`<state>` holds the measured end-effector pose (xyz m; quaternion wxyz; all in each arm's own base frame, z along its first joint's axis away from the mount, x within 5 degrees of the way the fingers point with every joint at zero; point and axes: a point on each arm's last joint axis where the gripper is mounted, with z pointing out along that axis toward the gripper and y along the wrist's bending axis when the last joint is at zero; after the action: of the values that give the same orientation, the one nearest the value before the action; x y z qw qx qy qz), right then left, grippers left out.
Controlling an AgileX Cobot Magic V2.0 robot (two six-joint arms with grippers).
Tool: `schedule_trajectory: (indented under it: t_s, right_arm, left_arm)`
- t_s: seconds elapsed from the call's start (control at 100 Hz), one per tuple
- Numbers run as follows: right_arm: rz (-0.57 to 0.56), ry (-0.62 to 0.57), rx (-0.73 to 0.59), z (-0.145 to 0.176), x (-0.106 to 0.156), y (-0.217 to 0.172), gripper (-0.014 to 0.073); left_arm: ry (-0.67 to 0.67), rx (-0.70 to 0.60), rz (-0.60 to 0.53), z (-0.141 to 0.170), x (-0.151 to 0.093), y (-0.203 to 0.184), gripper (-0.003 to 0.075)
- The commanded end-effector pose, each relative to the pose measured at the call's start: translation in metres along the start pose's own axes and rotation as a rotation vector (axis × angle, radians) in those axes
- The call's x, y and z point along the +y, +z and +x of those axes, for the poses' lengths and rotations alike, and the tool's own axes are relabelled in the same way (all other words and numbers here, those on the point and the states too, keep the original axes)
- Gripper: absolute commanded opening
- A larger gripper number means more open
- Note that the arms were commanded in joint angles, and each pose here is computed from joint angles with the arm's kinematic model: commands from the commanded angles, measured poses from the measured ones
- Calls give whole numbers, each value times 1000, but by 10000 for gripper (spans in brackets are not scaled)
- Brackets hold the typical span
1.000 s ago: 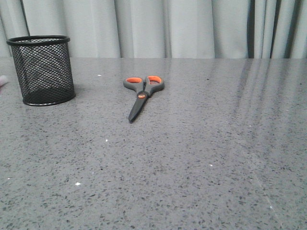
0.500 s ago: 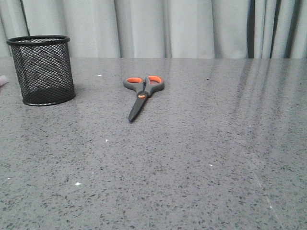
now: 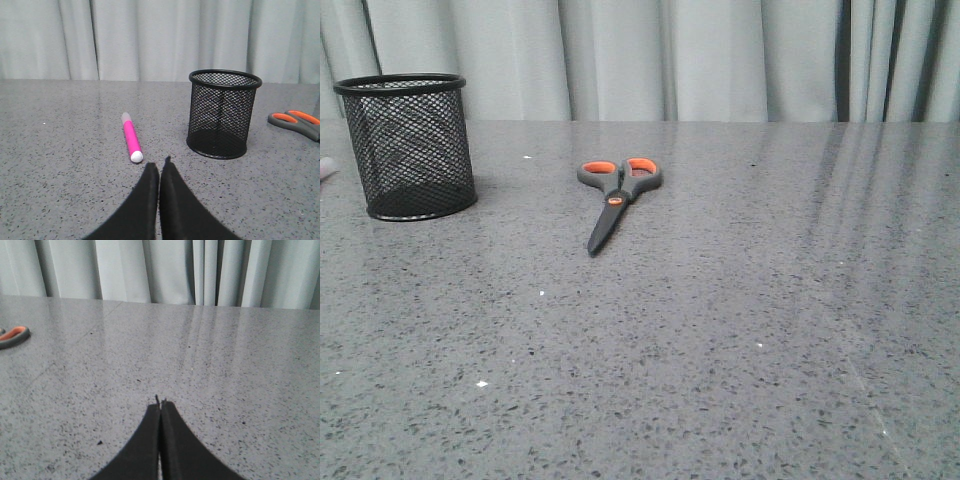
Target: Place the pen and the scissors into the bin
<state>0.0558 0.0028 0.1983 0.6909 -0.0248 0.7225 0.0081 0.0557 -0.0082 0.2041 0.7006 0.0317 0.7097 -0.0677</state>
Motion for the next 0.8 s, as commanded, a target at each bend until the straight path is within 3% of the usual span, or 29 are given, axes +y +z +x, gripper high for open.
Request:
schedule_trajectory:
  t_s: [0.0, 0.26, 0.5, 0.63, 0.79]
  right_arm:
    - [7, 44, -108, -5, -1, -1, -68]
    - [4, 235, -173, -10, -2, -2, -68]
    - [-9, 517, -173, -10, -3, -2, -68]
    - [-17, 525, -172, -13, -2, -2, -68]
    - [-59, 521, -137, -25, 2, -5, -66]
  left_arm:
    - [-23, -71, -3, 0, 1, -1, -22]
    - [-317, -78, 15, 0, 0, -1, -22]
    - [-598, -83, 32, -2, 0, -1, -22]
    - [-690, -94, 38, -4, 0, -2, -22]
    - [-689, -95, 72, -17, -4, -4, -22]
